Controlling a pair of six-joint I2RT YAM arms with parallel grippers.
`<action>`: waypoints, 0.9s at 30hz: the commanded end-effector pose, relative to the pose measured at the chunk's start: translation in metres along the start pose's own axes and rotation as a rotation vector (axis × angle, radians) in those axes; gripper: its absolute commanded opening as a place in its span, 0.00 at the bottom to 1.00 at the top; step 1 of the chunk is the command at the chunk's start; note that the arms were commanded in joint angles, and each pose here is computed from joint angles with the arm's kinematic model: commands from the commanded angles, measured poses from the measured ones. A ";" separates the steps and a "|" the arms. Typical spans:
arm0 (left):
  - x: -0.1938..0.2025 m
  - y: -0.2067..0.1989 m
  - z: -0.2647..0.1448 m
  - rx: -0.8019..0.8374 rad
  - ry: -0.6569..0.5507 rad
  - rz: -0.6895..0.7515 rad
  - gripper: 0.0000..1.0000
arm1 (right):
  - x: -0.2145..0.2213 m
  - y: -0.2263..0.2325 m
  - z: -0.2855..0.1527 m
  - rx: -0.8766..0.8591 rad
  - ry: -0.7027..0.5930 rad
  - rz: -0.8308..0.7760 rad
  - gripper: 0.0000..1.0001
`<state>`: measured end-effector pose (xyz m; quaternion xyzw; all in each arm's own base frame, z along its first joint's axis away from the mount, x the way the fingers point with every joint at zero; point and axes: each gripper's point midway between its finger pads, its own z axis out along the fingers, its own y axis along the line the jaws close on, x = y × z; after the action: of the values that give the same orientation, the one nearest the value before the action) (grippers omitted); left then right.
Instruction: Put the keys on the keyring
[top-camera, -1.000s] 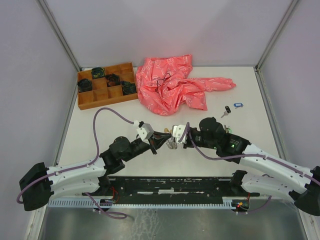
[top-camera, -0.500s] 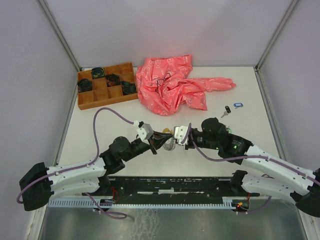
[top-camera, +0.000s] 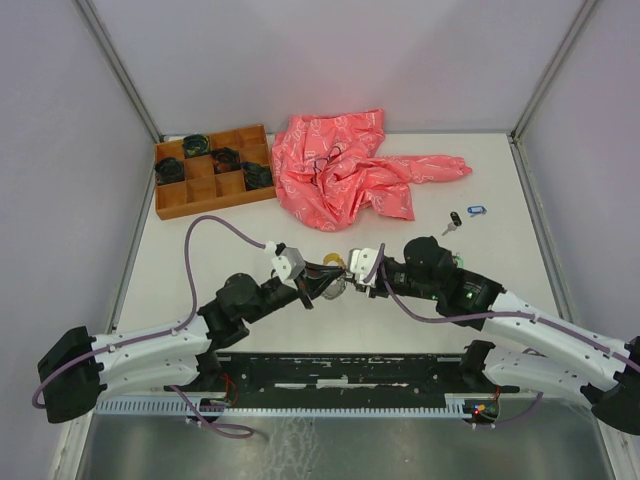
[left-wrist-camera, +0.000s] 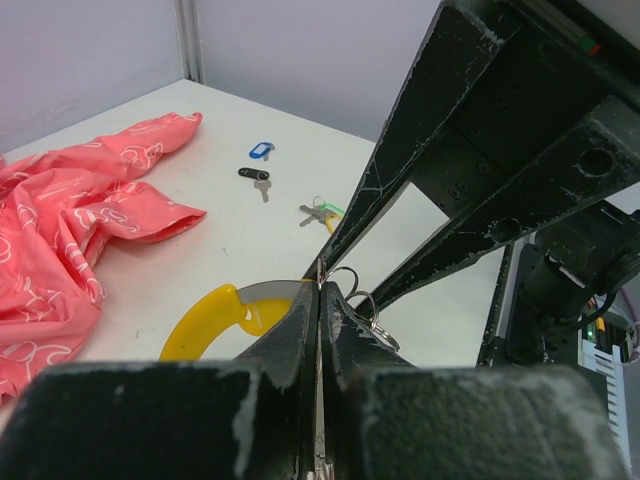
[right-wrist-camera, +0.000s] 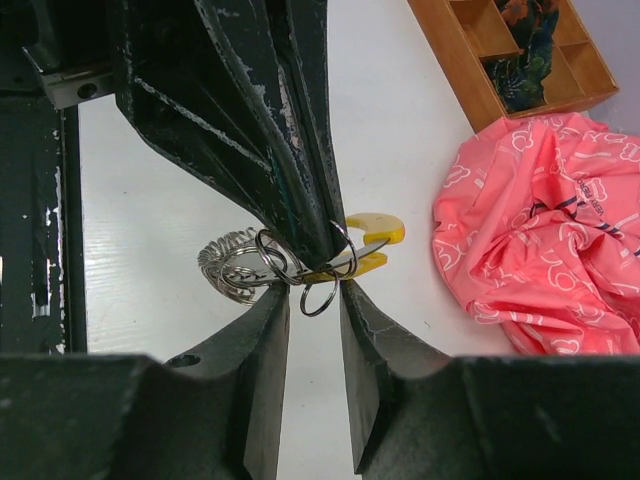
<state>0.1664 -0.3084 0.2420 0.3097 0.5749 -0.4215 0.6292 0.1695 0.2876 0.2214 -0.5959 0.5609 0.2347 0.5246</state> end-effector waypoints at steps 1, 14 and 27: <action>-0.033 -0.006 0.001 0.038 -0.107 0.055 0.03 | -0.021 -0.009 0.001 0.055 -0.099 0.033 0.35; -0.025 -0.006 -0.002 0.043 -0.072 0.086 0.03 | -0.030 -0.012 -0.005 0.074 -0.147 0.017 0.30; -0.028 -0.005 -0.004 0.035 -0.076 0.097 0.03 | -0.027 0.000 -0.002 0.004 -0.134 0.013 0.40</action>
<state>0.1613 -0.3049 0.2470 0.3268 0.5618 -0.4176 0.6350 0.1672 0.2910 0.2264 -0.5758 0.5529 0.2559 0.5453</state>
